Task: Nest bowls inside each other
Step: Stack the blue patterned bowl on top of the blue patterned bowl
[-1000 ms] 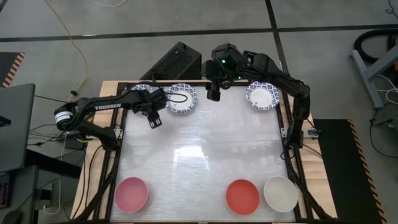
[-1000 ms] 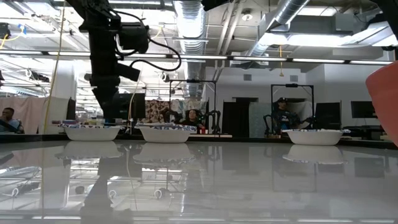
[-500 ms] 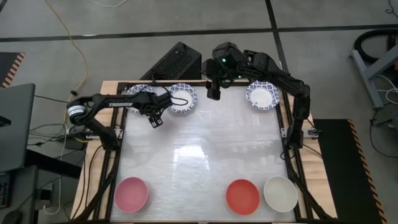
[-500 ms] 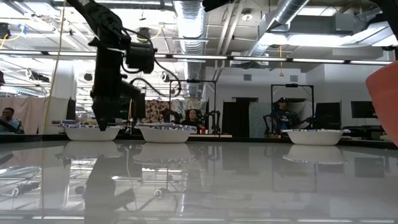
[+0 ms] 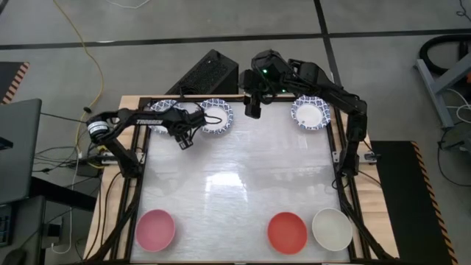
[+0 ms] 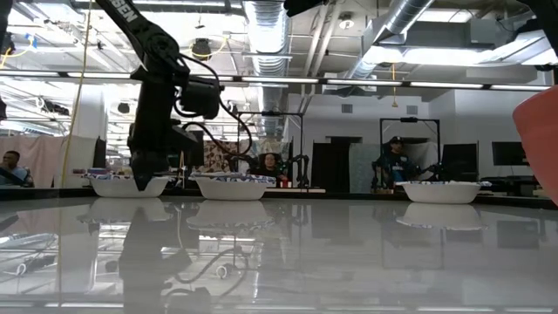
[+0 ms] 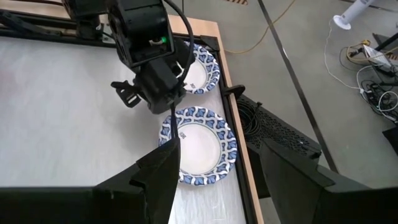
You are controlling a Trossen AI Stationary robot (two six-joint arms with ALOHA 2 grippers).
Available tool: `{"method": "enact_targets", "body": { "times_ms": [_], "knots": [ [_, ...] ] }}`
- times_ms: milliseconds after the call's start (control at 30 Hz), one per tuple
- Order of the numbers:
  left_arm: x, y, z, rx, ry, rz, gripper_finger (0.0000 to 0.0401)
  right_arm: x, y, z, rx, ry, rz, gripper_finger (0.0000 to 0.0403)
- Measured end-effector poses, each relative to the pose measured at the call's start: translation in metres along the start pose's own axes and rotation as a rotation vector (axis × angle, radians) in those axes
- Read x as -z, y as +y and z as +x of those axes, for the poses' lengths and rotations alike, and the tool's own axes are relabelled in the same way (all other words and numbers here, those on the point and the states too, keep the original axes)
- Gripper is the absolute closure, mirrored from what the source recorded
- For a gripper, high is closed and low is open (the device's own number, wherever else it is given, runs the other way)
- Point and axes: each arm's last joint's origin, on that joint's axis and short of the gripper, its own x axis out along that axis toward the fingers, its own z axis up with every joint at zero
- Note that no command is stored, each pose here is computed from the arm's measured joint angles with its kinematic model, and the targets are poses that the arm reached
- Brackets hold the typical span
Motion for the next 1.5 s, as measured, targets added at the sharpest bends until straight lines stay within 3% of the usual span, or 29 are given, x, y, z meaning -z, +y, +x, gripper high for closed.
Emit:
{"method": "enact_targets", "body": {
  "times_ms": [167,233,400,533,700,833,1200,1500],
  "knots": [
    [0.000,0.001,0.001,0.010,0.000,-0.001,0.0365,0.000,0.000,0.000,0.000,0.000,0.000,0.0159],
    [-0.001,0.001,0.001,0.018,-0.004,0.000,0.0388,0.000,0.000,0.000,0.000,0.000,-0.001,0.0159],
    [0.001,0.001,-0.002,0.039,0.002,-0.006,0.0396,0.000,-0.001,0.000,-0.005,-0.002,-0.005,0.0159],
    [0.005,0.002,-0.013,0.070,-0.026,-0.013,0.0399,0.002,-0.009,0.000,-0.132,-0.054,0.061,0.0159],
    [0.012,0.011,-0.038,0.088,-0.122,-0.039,0.0401,0.010,-0.031,0.001,-0.183,-0.064,0.187,0.0159],
    [0.023,0.020,-0.064,0.114,-0.234,-0.037,0.0401,0.013,-0.041,0.001,-0.217,-0.087,0.205,0.0159],
    [0.072,0.045,-0.130,0.147,-0.577,-0.086,0.0401,0.006,-0.038,0.001,-0.269,-0.167,0.107,0.0159],
    [0.098,0.047,-0.161,0.352,-0.846,0.077,0.0401,-0.005,-0.036,-0.002,-0.355,-0.321,-0.008,0.0159]
  ]
}}
